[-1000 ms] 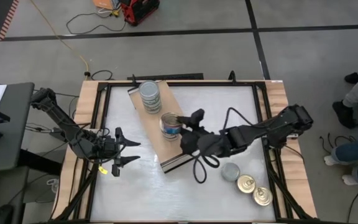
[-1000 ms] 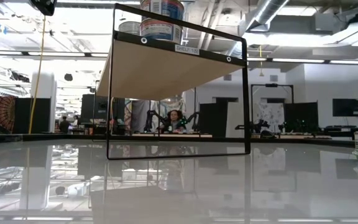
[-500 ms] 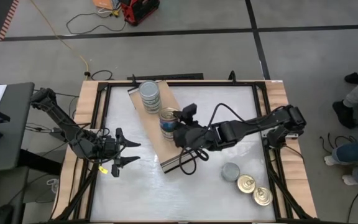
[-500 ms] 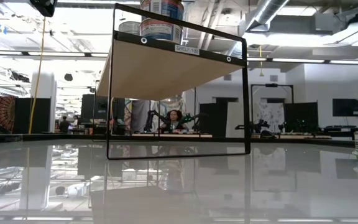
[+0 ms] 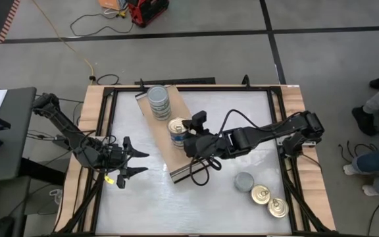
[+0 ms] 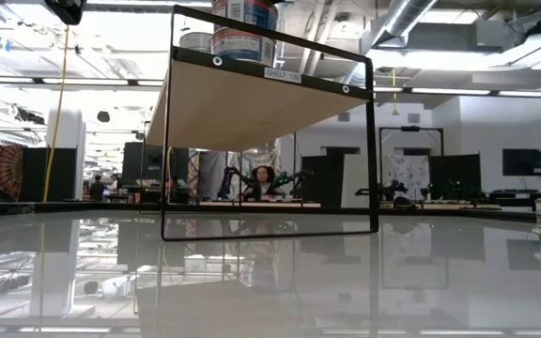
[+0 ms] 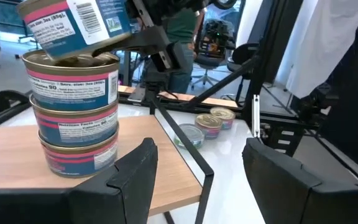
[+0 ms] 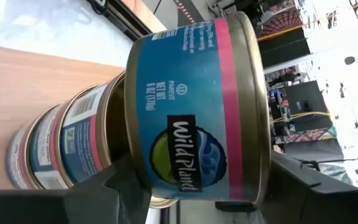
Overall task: Stack canned seafood by type on shelf
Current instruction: Stack the blue tuna can on top of the other blue tuna can on the shelf
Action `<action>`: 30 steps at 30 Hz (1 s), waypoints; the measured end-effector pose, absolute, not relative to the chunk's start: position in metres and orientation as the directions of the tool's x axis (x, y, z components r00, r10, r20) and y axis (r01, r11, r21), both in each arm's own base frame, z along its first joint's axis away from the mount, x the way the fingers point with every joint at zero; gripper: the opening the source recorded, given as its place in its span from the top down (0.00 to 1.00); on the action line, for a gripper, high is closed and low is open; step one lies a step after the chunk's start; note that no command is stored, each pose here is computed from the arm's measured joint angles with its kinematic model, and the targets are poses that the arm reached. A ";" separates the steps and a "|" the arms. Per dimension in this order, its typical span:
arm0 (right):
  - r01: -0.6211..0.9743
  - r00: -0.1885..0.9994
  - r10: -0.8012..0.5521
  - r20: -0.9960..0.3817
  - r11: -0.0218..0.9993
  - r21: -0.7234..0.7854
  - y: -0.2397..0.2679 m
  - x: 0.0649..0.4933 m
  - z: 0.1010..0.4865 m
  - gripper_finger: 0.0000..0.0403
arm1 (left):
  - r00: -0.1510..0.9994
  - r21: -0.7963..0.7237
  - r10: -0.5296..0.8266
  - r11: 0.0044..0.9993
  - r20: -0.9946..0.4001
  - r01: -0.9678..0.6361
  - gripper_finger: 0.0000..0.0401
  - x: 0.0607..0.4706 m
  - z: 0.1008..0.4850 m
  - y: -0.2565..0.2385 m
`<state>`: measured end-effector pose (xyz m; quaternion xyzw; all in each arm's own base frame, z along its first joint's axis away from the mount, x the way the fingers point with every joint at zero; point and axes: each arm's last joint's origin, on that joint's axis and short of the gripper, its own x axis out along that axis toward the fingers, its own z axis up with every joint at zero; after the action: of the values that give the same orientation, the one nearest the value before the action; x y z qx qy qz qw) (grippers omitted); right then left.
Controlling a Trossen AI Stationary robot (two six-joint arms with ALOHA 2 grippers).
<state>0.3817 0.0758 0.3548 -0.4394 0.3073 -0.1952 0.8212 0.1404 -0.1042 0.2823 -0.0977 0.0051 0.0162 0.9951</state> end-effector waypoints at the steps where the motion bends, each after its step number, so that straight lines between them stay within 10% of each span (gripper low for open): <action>1: 0.044 0.734 -0.591 -0.335 0.534 -0.845 0.076 0.382 0.355 0.35 | 0.999 -0.196 0.031 0.980 -0.013 -0.033 0.44 0.140 0.282 -0.104; 30: -0.187 0.674 -0.668 -0.314 0.257 -0.948 0.067 0.381 0.354 0.34 | 1.000 -0.165 0.008 0.986 0.029 -0.004 0.44 0.140 0.287 -0.105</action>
<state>0.3808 0.0666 0.3536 -0.5852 0.3654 -0.1711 0.7034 0.1403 -0.1049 0.2875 -0.0826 -0.0146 0.0030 0.9965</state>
